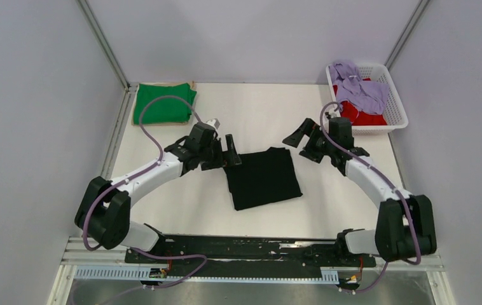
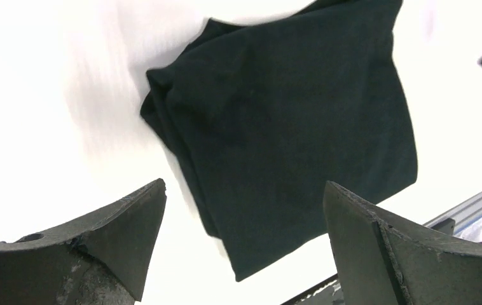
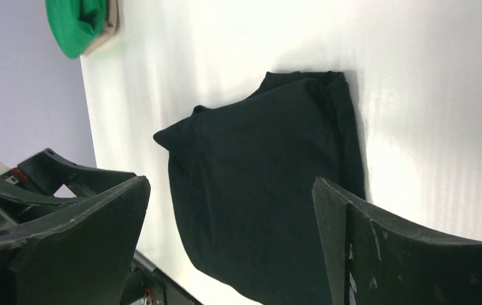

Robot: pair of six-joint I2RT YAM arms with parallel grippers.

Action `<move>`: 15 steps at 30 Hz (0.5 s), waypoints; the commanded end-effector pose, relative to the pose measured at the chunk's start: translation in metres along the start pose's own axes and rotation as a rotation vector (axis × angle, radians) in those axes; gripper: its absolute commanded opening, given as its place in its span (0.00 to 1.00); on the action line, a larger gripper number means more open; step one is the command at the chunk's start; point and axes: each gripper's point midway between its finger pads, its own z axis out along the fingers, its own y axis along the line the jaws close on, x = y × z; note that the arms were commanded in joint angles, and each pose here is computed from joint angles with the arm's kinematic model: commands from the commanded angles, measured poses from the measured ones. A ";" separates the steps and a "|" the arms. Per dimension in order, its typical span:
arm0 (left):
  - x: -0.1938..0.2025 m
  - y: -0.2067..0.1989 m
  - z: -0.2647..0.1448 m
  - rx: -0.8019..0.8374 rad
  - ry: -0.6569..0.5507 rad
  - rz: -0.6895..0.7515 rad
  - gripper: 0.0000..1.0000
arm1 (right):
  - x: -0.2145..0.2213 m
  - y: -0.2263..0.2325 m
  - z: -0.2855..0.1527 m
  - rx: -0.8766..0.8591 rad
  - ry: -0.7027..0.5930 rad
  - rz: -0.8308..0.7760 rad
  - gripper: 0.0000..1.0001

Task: Fold and stack the t-shirts
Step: Put the neatly folded tshirt into the corner of the board with the left arm

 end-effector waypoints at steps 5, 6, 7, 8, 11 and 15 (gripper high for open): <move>0.041 0.019 0.013 -0.005 0.068 -0.132 1.00 | 0.001 -0.035 -0.052 0.186 -0.194 0.026 1.00; 0.049 0.020 0.016 -0.006 0.085 -0.152 1.00 | 0.003 -0.039 -0.054 0.199 -0.205 0.017 1.00; 0.052 0.017 0.022 0.002 0.087 -0.153 1.00 | 0.005 -0.045 -0.056 0.220 -0.212 0.013 1.00; 0.056 0.018 0.025 -0.006 0.090 -0.167 1.00 | 0.007 -0.051 -0.058 0.237 -0.212 0.015 1.00; 0.065 0.017 0.041 -0.025 0.111 -0.182 0.97 | 0.016 -0.060 -0.061 0.266 -0.186 0.025 1.00; 0.078 0.017 0.061 -0.093 0.150 -0.172 0.90 | 0.018 -0.069 -0.064 0.296 -0.193 0.015 1.00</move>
